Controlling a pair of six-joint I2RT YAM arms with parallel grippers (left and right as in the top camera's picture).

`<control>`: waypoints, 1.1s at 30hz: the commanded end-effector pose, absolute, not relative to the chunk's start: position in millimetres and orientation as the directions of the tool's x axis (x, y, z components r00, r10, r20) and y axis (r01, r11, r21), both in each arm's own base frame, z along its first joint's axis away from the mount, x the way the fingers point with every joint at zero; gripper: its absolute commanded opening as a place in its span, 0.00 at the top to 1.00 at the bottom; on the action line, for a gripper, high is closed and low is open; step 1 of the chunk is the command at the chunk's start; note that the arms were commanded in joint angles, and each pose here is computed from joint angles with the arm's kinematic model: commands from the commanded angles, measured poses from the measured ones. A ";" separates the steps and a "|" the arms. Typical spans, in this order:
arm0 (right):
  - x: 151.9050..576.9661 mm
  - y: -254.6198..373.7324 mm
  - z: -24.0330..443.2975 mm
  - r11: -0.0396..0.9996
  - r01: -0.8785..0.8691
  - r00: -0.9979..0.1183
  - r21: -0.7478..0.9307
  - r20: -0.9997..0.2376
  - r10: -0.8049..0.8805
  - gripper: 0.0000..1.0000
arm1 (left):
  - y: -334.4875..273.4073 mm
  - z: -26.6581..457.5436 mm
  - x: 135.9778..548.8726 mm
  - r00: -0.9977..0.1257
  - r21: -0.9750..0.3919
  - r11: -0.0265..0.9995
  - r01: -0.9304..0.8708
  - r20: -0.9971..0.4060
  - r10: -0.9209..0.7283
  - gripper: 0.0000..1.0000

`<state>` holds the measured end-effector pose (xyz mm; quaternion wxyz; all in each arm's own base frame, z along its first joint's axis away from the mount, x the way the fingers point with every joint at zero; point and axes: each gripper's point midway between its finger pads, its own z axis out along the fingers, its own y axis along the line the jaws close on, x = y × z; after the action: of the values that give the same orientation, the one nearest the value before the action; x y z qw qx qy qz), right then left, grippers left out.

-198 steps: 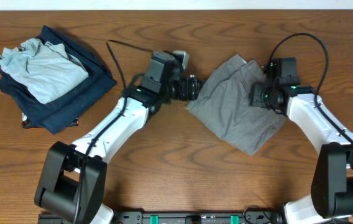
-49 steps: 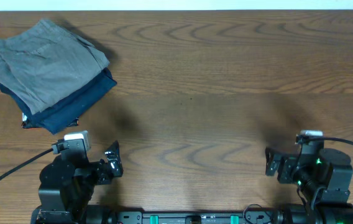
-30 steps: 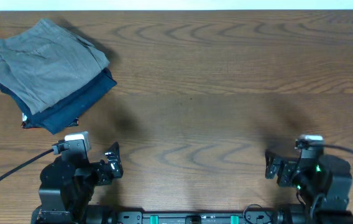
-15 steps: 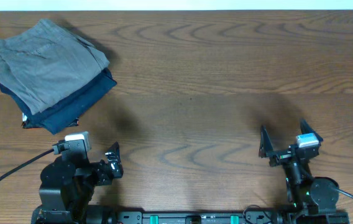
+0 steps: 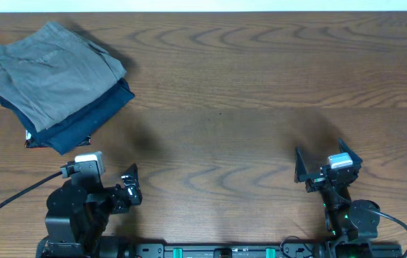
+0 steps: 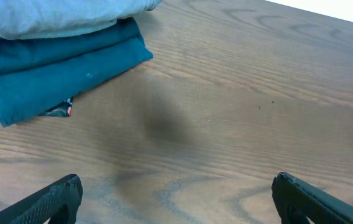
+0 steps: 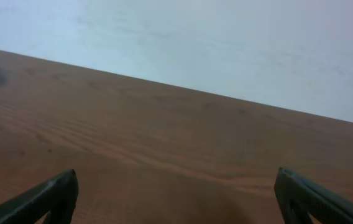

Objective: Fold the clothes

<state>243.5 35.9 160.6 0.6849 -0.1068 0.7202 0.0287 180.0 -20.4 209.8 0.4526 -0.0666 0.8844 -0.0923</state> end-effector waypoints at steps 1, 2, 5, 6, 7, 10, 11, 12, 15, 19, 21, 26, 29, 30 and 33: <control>242.9 38.9 159.7 0.972 -0.206 -0.037 -0.115 -0.991 -0.125 0.01 | -18.7 209.8 179.6 -0.580 -0.208 0.978 -0.034 -0.793 -0.189 0.02; 242.9 38.9 159.8 0.972 -0.206 -0.037 -0.115 -0.991 -0.125 0.01 | -18.7 209.8 179.6 -0.580 -0.208 0.978 -0.034 -0.793 -0.189 0.02; 242.9 38.9 159.7 0.972 -0.206 -0.037 -0.115 -0.991 -0.125 0.01 | -18.7 209.8 179.6 -0.580 -0.208 0.978 -0.034 -0.793 -0.189 0.02; 242.9 38.9 159.8 0.972 -0.206 -0.037 -0.116 -0.991 -0.126 0.01 | -18.7 209.8 179.6 -0.580 -0.208 0.978 -0.034 -0.793 -0.189 0.02; 242.9 38.9 159.8 0.972 -0.206 -0.037 -0.115 -0.991 -0.125 0.01 | -18.7 209.8 179.6 -0.580 -0.208 0.978 -0.034 -0.793 -0.189 0.02; 242.9 38.9 159.8 0.972 -0.206 -0.037 -0.115 -0.991 -0.125 0.01 | -18.7 209.7 179.5 -0.580 -0.208 0.978 -0.034 -0.792 -0.189 0.02; 242.9 38.9 159.8 0.972 -0.206 -0.037 -0.115 -0.991 -0.125 0.01 | -18.7 209.8 179.6 -0.580 -0.208 0.978 -0.034 -0.793 -0.189 0.02; 242.9 38.9 159.8 0.972 -0.206 -0.037 -0.115 -0.991 -0.125 0.01 | -18.7 209.7 179.5 -0.580 -0.208 0.978 -0.034 -0.792 -0.189 0.02; 242.9 38.9 159.8 0.972 -0.206 -0.037 -0.115 -0.991 -0.125 0.01 | -18.7 209.8 179.6 -0.580 -0.208 0.978 -0.034 -0.793 -0.189 0.02; 242.9 38.9 159.8 0.972 -0.206 -0.037 -0.115 -0.991 -0.125 0.01 | -18.7 209.8 179.6 -0.580 -0.208 0.978 -0.034 -0.793 -0.189 0.02; 242.9 38.9 159.8 0.972 -0.206 -0.037 -0.115 -0.991 -0.125 0.01 | -18.7 209.8 179.6 -0.580 -0.208 0.978 -0.034 -0.793 -0.189 0.02; 242.9 38.9 159.7 0.972 -0.206 -0.037 -0.115 -0.991 -0.125 0.01 | -18.7 209.5 179.5 -0.579 -0.208 0.978 -0.033 -0.793 -0.189 0.02; 242.9 38.9 159.8 0.972 -0.206 -0.037 -0.115 -0.991 -0.125 0.01 | -18.5 207.0 175.9 -0.583 -0.208 0.978 -0.035 -0.790 -0.188 0.02; 242.9 38.9 159.7 0.972 -0.206 -0.037 -0.115 -0.991 -0.125 0.01 | -17.2 204.7 173.4 -0.589 -0.197 0.980 -0.037 -0.788 -0.180 0.02; 242.9 38.9 159.8 0.972 -0.206 -0.037 -0.115 -0.991 -0.125 0.01 | -8.3 196.6 172.8 -0.573 -0.154 0.986 -0.065 -0.803 -0.163 0.02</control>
<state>243.5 35.9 160.3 0.6846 -0.1068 0.7205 0.0287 174.2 -17.3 204.6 0.4507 -0.0651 0.8865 -0.0825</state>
